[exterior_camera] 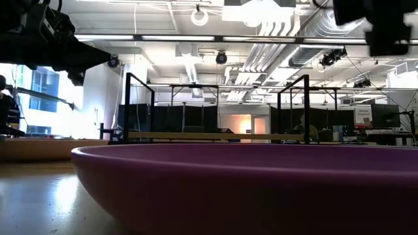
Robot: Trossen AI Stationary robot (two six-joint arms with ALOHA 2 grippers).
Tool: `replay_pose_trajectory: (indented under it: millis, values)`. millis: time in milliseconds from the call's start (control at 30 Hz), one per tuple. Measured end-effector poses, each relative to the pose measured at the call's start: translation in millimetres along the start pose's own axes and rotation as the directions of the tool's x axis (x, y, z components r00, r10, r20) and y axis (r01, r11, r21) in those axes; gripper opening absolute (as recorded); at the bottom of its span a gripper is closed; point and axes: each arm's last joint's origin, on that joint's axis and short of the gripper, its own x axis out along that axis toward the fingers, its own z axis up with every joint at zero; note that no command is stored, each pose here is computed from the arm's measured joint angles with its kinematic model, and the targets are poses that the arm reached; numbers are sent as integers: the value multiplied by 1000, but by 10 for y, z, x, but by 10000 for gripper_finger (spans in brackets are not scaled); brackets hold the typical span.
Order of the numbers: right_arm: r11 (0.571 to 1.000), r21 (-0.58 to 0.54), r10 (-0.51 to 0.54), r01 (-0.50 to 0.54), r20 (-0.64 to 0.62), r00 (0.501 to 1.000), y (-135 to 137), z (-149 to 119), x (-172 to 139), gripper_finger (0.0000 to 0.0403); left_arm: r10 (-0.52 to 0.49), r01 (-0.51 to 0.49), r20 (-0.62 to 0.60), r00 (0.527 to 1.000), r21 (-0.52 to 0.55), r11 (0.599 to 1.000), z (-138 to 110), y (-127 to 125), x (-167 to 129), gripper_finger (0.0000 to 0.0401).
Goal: Place and stack plates onto a shelf
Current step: Put the grey plate on the shelf
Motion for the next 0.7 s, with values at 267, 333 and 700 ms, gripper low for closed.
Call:
replay_pose_trajectory:
  millis: [267, 333, 700]
  values:
    - [852, 414, -239, 319, -233, 943, -409, -354, 613, 203, 0, 0, 0, 1000, 0, 1000, 0, 0, 0, 0]
    - [821, 467, -233, 328, -250, 940, -454, -412, 672, 204, 0, 0, 0, 1000, 0, 1000, 0, 0, 0, 0]
    - [612, 696, -369, 374, -166, 914, -588, -567, 720, 204, 0, 0, 0, 1000, 0, 1000, 0, 0, 0, 0]
